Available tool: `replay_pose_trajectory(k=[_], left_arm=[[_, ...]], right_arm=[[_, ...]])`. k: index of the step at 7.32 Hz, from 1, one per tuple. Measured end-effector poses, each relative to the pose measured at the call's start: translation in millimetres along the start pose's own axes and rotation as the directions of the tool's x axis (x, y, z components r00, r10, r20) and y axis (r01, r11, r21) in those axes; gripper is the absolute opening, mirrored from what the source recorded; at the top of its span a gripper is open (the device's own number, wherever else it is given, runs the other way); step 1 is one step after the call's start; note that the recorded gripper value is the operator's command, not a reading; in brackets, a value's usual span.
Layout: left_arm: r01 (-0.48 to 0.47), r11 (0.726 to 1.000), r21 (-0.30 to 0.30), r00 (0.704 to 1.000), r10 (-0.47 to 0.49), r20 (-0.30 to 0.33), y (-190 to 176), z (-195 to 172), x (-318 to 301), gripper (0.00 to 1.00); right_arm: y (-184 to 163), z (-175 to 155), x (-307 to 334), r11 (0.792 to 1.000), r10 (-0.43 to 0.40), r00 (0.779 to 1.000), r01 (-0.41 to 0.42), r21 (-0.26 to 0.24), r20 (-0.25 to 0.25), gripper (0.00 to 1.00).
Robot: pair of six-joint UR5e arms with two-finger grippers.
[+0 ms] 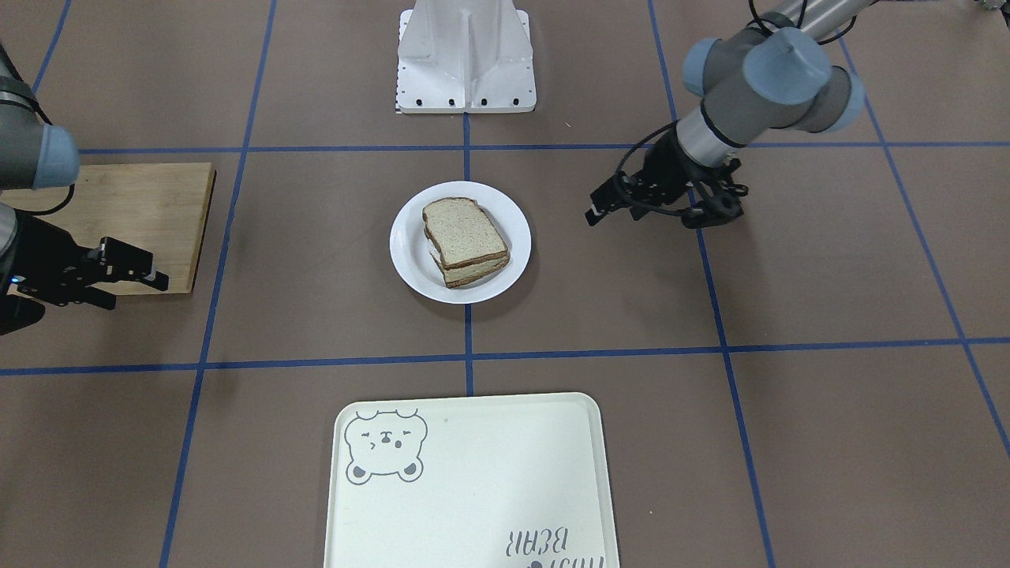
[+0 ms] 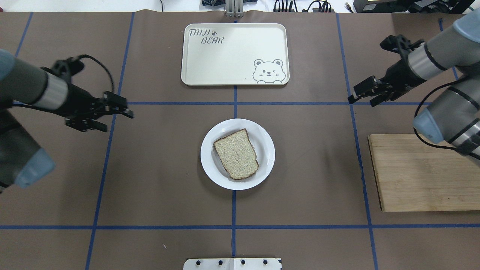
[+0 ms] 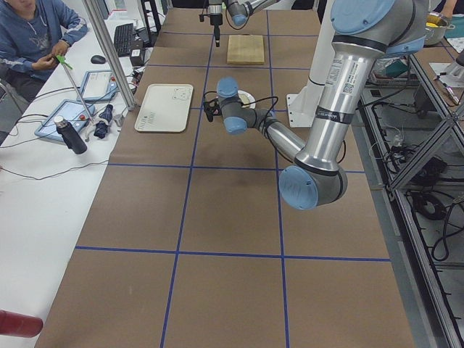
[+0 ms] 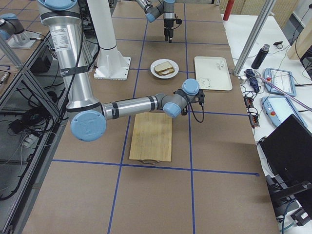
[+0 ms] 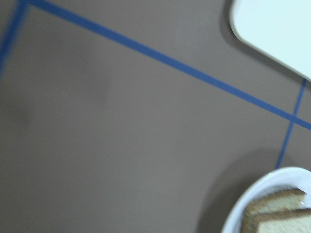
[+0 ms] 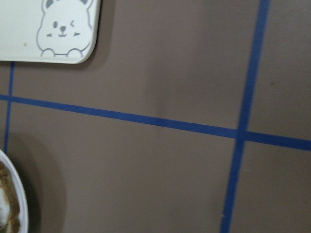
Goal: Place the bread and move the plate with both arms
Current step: 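Move the left gripper to the plate rim nearest it while the right arm withdraws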
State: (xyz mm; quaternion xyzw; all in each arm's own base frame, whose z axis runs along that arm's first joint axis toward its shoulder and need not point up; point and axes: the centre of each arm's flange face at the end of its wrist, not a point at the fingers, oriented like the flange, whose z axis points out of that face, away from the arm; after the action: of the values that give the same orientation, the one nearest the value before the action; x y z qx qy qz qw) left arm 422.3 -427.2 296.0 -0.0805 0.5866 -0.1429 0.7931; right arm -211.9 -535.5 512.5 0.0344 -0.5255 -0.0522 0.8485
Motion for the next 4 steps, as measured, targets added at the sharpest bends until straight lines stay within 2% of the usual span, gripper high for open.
replay_pose_trajectory(k=[1,2,3,4], left_arm=[[-0.002,1.000,-0.027,0.999,0.001,-0.041,15.7,18.0,9.7,0.97],[0.003,0.999,-0.047,0.996,-0.007,-0.085,20.2,31.4,10.3,0.97],[0.006,0.998,-0.057,0.994,-0.012,-0.112,18.8,41.3,5.9,0.97],[0.009,0.998,-0.061,0.993,-0.016,-0.118,16.7,49.8,2.2,0.97]], right_arm=[[7.1,-2.8,33.9,1.000,-0.030,0.997,0.030,0.003,-0.075,1.00],[6.4,-13.6,64.8,0.998,-0.070,0.985,0.069,-0.016,-0.155,1.00],[2.5,-37.3,95.5,0.994,-0.107,0.971,0.099,-0.048,-0.214,1.00],[0.6,-60.6,117.1,0.991,-0.128,0.961,0.114,-0.072,-0.245,1.00]])
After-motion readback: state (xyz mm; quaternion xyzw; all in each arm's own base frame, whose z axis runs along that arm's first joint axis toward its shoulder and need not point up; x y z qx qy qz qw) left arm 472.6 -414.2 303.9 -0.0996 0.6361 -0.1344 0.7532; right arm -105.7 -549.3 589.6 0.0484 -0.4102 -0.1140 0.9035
